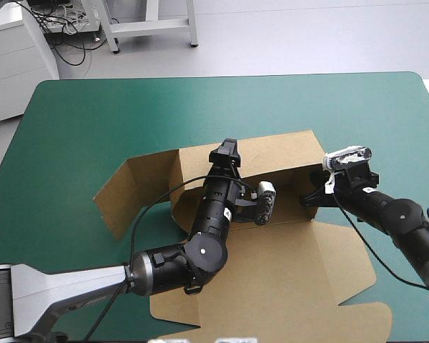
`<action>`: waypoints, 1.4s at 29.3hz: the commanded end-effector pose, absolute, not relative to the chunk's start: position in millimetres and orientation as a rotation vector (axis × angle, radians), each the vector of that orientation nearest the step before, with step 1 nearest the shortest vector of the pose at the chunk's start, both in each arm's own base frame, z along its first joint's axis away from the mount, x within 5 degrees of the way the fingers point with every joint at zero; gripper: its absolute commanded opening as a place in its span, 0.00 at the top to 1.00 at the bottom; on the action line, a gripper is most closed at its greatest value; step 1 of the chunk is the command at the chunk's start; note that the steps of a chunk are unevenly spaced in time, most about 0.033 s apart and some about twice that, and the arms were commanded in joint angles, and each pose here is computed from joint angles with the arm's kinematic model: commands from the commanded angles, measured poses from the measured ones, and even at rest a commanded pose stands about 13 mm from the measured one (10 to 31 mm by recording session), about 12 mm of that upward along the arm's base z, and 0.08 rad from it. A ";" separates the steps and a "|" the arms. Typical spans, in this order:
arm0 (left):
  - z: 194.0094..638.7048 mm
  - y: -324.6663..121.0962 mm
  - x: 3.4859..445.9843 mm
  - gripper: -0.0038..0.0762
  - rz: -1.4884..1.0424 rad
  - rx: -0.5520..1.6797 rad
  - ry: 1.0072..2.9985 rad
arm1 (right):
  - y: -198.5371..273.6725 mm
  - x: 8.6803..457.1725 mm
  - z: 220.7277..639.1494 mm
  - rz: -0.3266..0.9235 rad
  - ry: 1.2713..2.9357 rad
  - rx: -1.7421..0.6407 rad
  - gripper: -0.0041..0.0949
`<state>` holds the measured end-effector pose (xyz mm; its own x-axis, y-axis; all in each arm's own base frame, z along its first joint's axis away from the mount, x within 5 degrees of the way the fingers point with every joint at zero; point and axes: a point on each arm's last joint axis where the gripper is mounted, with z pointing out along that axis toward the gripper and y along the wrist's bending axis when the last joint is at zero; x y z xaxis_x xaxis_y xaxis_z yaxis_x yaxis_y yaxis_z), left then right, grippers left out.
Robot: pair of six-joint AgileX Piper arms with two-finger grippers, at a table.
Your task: Fold the box
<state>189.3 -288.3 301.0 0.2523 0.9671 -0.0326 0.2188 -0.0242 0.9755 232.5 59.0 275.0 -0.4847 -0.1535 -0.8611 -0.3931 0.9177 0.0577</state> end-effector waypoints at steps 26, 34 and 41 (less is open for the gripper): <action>348.8 -302.0 139.0 0.96 0.682 1.794 1.134 | 70.5 299.0 288.3 0.351 2.077 -0.331 0.96; 423.3 -247.6 208.6 0.96 0.149 1.817 1.611 | 70.9 298.3 287.5 0.349 2.085 -0.347 0.96; 476.4 -163.8 268.4 0.96 -0.168 1.337 1.809 | 71.2 298.0 287.3 0.354 2.087 -0.349 0.96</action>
<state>265.8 -194.4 439.1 -0.0344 0.8506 -0.5246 0.8736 0.2806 0.3976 298.1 70.1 271.3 -0.5319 -0.1432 -0.8346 -0.3842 0.9191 0.0871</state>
